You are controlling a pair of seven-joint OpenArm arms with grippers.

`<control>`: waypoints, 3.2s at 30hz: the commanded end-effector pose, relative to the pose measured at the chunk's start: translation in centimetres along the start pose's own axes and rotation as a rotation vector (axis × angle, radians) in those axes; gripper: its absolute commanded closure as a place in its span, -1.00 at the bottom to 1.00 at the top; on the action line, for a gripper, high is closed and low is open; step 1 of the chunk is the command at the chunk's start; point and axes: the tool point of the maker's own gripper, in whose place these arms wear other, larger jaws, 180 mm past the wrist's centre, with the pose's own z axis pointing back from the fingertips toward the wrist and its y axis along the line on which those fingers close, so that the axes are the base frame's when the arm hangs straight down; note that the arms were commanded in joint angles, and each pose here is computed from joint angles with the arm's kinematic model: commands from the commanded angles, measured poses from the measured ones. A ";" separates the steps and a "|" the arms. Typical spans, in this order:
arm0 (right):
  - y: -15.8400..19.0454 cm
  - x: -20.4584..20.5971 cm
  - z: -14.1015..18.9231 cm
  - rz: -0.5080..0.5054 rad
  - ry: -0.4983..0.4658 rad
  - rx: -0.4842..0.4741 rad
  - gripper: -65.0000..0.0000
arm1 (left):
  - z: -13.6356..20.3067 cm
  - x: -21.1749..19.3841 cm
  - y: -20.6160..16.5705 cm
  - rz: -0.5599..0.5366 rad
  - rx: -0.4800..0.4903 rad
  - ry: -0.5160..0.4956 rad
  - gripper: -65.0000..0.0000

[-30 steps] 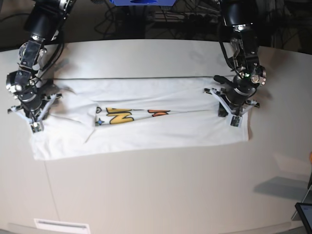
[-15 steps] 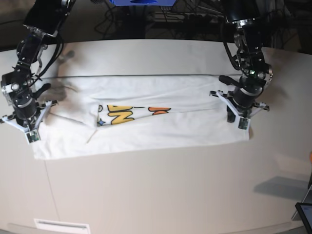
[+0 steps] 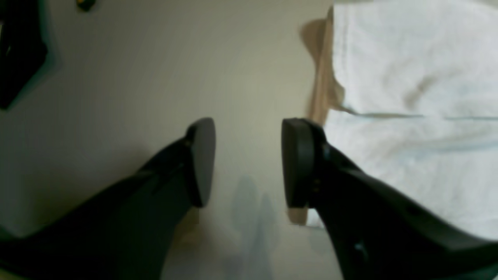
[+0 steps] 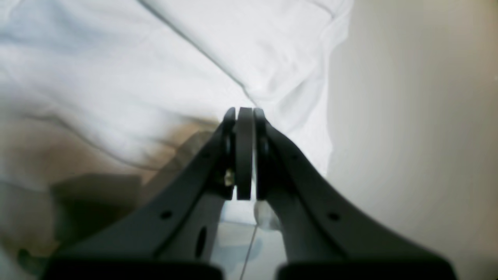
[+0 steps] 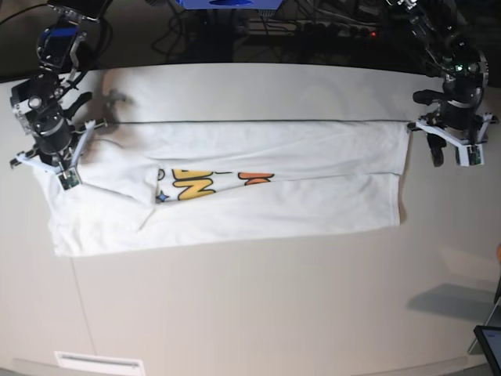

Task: Fold the T-shirt properly
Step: 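Move both grippers outward to the band's two short ends, then grasp the band's ends with both grippers, pinning them to the table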

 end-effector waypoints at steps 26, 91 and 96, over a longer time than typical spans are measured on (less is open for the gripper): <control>0.0 0.2 1.4 0.013 -0.022 -0.021 0.95 | -2.3 -0.1 4.3 0.201 -0.140 0.030 -0.55; 0.1 0.0 1.3 0.011 -0.016 -0.015 0.95 | -8.7 -5.2 -9.2 0.441 -0.552 0.195 -0.52; 3.4 1.6 0.7 0.065 -0.054 0.073 0.96 | -8.7 -5.3 -9.3 0.443 -0.553 0.199 -0.52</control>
